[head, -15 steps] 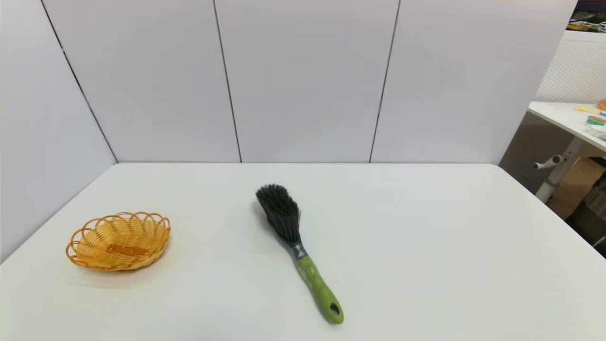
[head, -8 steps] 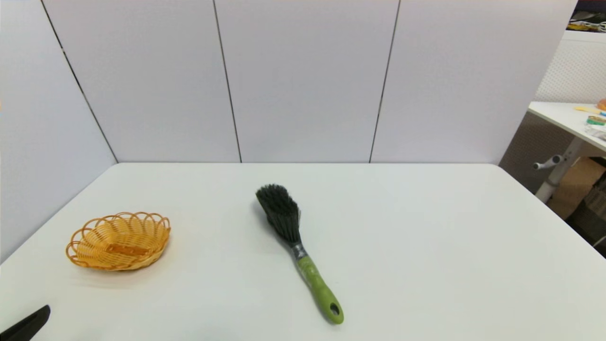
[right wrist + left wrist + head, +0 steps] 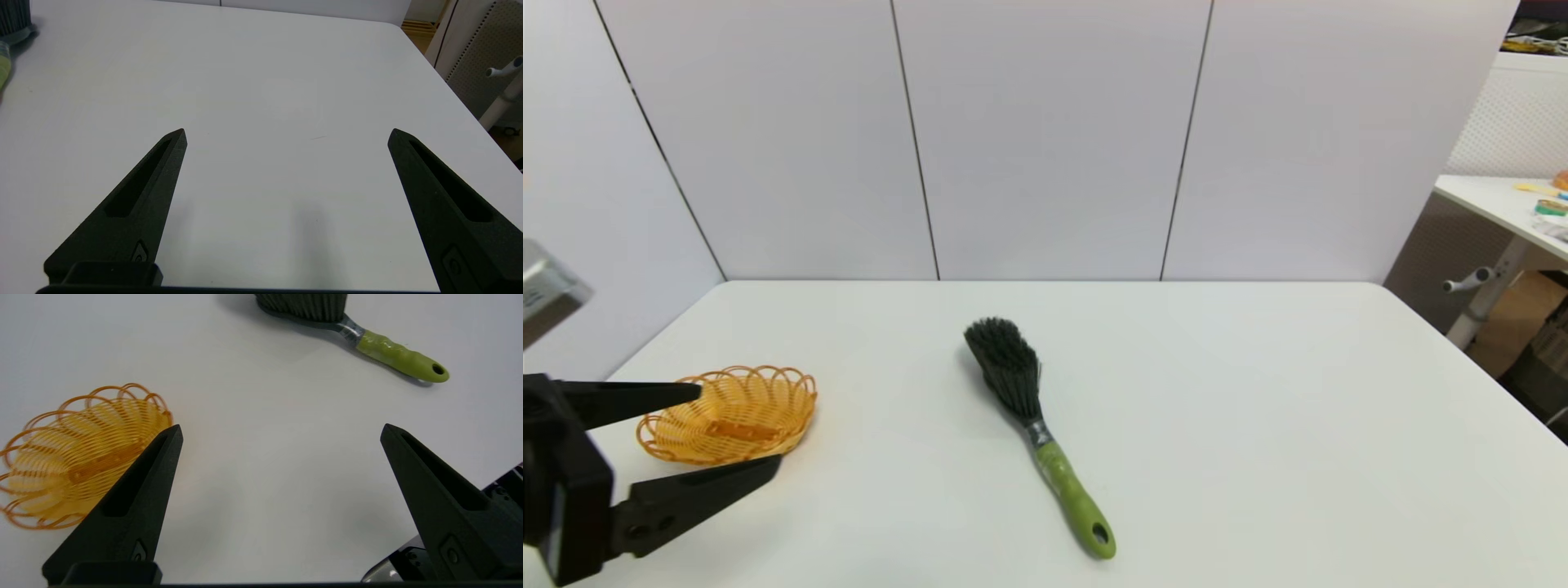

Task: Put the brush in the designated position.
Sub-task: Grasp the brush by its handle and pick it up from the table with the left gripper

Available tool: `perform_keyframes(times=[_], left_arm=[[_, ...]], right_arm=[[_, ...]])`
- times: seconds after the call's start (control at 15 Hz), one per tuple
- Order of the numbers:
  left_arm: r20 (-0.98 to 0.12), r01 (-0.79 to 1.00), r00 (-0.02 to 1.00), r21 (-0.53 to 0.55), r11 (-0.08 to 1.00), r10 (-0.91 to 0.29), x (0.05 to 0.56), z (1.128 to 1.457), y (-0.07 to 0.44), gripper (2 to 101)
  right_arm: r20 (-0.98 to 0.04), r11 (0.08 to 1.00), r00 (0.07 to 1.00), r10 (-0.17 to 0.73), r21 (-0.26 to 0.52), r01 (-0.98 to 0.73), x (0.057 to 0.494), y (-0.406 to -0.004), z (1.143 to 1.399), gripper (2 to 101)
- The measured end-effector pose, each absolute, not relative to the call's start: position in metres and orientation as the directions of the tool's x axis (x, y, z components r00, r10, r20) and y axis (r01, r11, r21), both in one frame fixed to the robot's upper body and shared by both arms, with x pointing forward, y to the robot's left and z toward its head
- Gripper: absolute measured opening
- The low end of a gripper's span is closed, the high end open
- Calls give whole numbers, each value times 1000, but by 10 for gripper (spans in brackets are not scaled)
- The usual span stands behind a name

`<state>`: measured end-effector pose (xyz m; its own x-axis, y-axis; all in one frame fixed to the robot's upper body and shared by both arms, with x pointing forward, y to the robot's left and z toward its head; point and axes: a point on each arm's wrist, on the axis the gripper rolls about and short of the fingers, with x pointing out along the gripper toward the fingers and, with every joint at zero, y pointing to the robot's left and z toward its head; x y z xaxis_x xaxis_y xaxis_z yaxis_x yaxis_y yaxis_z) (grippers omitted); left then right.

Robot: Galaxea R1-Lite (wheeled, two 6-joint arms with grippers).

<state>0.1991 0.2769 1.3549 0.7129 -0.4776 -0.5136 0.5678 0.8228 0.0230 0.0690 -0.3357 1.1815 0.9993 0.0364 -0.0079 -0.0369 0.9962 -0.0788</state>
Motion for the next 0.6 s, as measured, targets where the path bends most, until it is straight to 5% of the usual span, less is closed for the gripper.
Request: perform_keyframes(times=[0.6], left_arm=[[-675,486,616,-78,870,-405,253,1337,144,979]], right_arm=[[-8,996,999,36,-78,-37,69,-336,1182,973]])
